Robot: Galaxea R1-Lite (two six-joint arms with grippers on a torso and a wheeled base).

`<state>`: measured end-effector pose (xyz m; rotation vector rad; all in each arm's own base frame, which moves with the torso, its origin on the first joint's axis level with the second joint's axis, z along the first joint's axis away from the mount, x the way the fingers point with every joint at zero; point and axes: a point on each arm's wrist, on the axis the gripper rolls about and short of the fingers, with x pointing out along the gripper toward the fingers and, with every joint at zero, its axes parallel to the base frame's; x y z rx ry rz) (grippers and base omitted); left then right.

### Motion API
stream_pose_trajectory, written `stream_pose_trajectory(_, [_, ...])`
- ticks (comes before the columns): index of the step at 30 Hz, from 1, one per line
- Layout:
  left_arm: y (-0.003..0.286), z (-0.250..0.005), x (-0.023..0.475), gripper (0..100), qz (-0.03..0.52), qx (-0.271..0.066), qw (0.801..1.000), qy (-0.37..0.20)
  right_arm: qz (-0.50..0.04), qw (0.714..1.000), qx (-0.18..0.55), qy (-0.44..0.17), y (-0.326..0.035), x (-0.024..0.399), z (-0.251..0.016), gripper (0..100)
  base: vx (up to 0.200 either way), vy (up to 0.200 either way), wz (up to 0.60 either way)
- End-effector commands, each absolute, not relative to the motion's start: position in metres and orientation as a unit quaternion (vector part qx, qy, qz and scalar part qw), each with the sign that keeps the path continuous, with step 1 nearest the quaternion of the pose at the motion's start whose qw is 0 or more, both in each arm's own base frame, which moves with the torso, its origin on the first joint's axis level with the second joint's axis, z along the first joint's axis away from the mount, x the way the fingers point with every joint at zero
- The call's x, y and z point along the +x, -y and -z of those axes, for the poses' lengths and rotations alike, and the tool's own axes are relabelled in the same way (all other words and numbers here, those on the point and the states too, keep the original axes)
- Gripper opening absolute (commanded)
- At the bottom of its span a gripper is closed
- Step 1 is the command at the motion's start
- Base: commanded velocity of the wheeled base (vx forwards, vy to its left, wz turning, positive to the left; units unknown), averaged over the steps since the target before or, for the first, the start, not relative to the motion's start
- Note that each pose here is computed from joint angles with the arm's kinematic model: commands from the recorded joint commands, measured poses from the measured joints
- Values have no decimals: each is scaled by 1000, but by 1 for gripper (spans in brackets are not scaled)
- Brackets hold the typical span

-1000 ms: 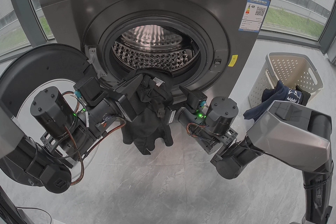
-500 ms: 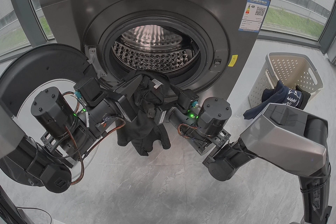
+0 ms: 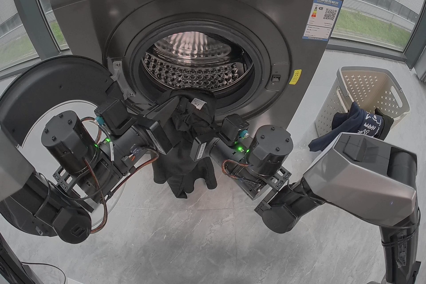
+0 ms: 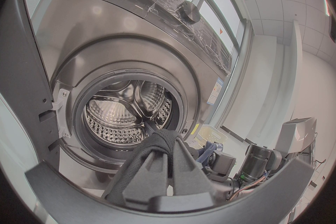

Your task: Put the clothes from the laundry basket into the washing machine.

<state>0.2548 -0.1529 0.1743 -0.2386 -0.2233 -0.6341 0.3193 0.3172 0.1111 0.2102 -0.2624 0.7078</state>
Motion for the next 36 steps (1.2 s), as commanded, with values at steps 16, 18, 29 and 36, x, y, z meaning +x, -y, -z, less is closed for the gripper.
stream_pose_trajectory(16, [149, -172, 257, 100, 307, -119, 939, 103, -331, 926, 121, 139, -278, 293, -152, 0, 0, 0, 0])
stream_pose_trajectory(18, [145, -171, 260, 100, 300, -119, 941, 102, -324, 926, 124, 148, -272, 295, -160, 0, 0, 0, 0])
stream_pose_trajectory(29, [145, -161, 264, 100, 294, -117, 945, 87, -327, 921, 132, 165, -268, 287, -179, 0, 0, 0, 0])
stream_pose_trajectory(36, [143, -147, 272, 100, 284, -109, 950, 64, -327, 919, 136, 173, -265, 284, -187, 0, 0, 0, 0])
